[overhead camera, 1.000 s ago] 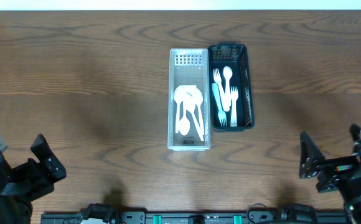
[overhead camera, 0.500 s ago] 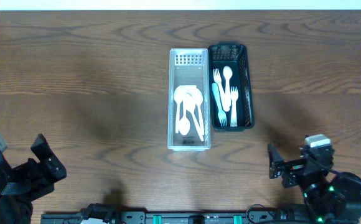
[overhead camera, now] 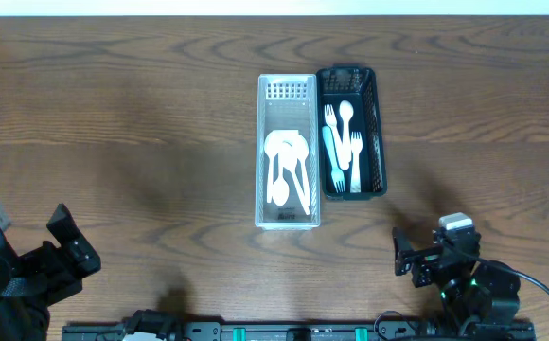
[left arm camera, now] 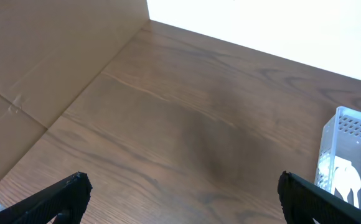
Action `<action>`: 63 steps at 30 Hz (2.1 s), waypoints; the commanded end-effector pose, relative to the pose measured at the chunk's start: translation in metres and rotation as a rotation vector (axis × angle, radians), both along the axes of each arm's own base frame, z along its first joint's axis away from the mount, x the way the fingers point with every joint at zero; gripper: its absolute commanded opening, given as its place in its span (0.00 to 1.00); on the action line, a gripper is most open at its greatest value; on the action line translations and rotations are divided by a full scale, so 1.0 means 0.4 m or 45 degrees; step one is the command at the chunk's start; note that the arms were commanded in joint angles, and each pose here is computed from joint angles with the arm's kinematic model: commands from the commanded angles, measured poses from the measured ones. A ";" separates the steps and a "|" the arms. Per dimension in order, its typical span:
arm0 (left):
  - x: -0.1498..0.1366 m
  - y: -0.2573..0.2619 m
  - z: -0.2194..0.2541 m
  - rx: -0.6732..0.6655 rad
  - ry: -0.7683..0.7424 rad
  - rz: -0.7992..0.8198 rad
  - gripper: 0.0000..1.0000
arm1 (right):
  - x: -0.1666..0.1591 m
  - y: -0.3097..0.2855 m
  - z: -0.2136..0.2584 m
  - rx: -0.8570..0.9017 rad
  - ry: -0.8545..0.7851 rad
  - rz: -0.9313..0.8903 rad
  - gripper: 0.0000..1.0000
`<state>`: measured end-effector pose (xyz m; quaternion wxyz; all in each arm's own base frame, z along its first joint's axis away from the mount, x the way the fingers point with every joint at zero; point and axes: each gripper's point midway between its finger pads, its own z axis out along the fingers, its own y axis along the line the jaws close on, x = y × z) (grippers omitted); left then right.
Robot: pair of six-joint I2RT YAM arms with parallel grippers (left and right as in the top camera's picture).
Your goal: Pack container
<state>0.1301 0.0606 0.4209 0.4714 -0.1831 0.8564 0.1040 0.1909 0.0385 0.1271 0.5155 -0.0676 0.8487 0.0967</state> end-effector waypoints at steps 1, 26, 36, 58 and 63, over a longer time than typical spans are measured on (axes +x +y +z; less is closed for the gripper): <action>0.003 0.006 -0.005 0.014 0.017 0.019 0.98 | 0.000 0.005 -0.020 -0.011 0.010 0.017 0.99; 0.003 0.006 -0.005 0.014 0.017 0.019 0.98 | -0.004 0.001 -0.114 -0.013 0.124 0.009 0.99; 0.003 0.006 -0.005 0.014 0.017 0.019 0.98 | -0.004 0.001 -0.114 -0.013 0.124 0.009 0.99; 0.158 -0.006 -0.121 -0.366 -0.442 0.170 0.98 | -0.004 0.002 -0.114 -0.012 0.124 0.009 0.99; 0.170 0.009 -0.308 -0.493 -0.454 0.290 0.98 | -0.004 0.001 -0.114 -0.013 0.124 0.009 0.99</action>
